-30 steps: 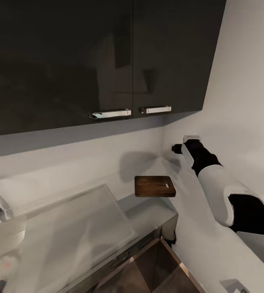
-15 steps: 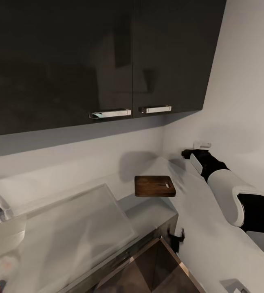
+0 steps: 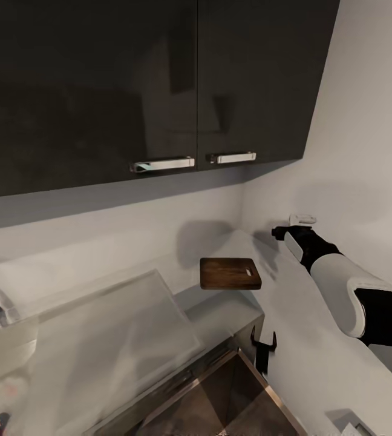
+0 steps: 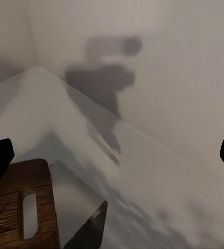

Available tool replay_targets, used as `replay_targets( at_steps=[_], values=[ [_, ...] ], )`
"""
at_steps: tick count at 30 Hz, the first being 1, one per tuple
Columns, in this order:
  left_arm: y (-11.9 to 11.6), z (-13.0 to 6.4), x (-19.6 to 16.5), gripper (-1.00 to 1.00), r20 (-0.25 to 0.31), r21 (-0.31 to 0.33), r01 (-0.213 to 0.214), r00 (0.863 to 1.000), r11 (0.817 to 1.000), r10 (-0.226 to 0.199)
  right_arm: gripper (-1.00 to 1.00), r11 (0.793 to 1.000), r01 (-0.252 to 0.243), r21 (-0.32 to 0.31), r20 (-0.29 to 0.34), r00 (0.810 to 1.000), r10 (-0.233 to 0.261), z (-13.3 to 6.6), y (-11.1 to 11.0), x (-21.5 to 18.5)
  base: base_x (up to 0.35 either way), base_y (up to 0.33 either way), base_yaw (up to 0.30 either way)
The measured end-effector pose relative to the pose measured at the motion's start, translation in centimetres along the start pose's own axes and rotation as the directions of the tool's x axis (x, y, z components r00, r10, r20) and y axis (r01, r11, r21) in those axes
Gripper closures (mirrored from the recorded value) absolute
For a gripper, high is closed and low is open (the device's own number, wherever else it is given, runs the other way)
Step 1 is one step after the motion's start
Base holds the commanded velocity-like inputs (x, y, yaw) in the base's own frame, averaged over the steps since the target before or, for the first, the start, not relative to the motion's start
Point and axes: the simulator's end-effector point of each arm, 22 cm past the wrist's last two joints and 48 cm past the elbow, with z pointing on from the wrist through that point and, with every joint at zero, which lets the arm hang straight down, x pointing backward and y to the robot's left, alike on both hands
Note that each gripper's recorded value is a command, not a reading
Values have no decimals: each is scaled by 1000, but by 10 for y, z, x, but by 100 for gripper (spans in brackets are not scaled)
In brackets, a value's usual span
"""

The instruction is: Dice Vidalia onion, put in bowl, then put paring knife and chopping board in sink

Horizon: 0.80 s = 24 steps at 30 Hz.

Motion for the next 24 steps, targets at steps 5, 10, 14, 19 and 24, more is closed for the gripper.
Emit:
replay_targets(
  at_steps=[5,10,14,19,24],
  values=[
    [0,-1,2,-100,-8,0,0,1000,1000,0,-100,1000,3,0,-9,1000,-3,4,1,6,0,0,0],
    [0,-3,5,-100,-17,-1,1,1000,1000,-1,-100,1000,6,1,-17,1000,-6,8,2,11,0,0,0],
    [0,-4,7,-100,-25,-1,1,1000,1000,-1,-100,1000,8,1,-23,1000,-8,11,3,15,0,0,0],
    [0,-6,10,-100,-34,-2,1,999,1000,-2,-100,1000,11,1,-37,999,-11,15,4,24,0,0,0],
    [0,-8,15,-100,-50,-2,2,999,1000,-2,-100,1000,14,-1,-48,999,-14,19,5,30,0,0,0]
  ],
)
